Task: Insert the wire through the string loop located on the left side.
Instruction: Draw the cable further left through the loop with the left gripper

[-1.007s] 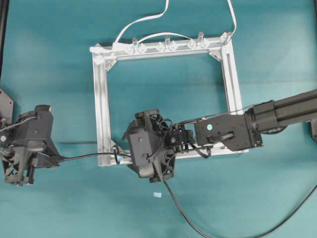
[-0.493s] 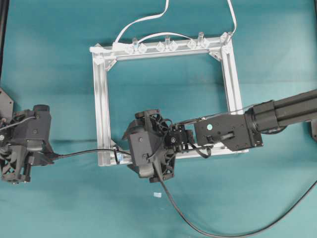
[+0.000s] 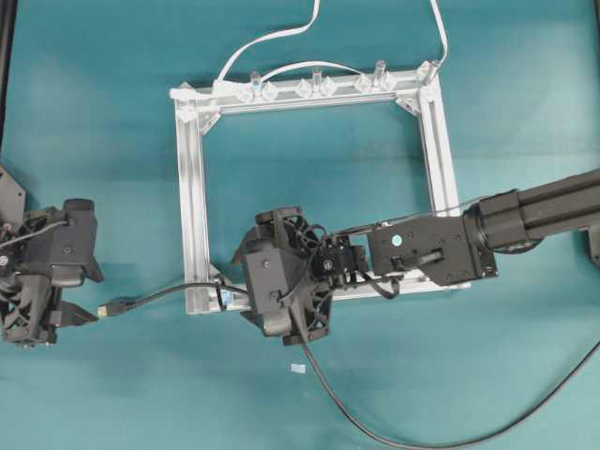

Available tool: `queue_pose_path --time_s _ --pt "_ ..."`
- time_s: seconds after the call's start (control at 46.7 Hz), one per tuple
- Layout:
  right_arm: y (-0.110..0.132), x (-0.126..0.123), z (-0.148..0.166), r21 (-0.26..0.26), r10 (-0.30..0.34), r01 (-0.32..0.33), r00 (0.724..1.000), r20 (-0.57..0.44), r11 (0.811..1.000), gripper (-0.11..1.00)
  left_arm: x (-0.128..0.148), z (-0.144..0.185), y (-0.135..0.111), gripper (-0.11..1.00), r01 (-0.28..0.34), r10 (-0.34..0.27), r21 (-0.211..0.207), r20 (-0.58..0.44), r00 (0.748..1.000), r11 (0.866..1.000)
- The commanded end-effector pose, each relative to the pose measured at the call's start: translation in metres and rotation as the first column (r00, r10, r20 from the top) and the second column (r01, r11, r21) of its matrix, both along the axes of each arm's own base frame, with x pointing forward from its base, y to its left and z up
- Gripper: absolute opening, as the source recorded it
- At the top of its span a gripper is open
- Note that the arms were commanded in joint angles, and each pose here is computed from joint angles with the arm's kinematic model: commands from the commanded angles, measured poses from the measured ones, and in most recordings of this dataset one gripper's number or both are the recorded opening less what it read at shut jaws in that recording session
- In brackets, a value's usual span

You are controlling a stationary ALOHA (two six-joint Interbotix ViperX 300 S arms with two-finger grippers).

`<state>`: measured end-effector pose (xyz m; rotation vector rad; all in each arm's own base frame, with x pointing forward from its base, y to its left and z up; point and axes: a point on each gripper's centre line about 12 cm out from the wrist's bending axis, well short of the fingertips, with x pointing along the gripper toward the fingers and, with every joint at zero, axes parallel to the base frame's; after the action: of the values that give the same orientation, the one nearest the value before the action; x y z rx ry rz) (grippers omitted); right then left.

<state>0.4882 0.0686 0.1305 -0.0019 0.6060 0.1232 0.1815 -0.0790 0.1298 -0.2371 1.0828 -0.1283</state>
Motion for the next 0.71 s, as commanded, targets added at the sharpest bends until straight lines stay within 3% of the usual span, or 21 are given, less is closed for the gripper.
queue_pose_path --time_s 0.0,0.45,0.686 --pt "0.002 0.005 0.018 0.004 0.005 -0.005 0.999 0.046 1.000 0.90 0.005 0.007 -0.003 0.72 0.008 -0.008 -0.007 0.025 1.000 1.000" --pt "0.000 0.003 0.039 0.006 0.003 -0.004 0.997 0.083 1.000 0.90 0.015 0.019 -0.005 0.72 0.054 -0.056 0.018 0.082 0.995 0.998" --pt "-0.003 -0.002 0.056 0.000 0.000 0.000 0.997 0.079 1.000 0.90 0.022 0.038 0.010 0.72 0.028 -0.033 0.029 0.170 0.985 0.999"
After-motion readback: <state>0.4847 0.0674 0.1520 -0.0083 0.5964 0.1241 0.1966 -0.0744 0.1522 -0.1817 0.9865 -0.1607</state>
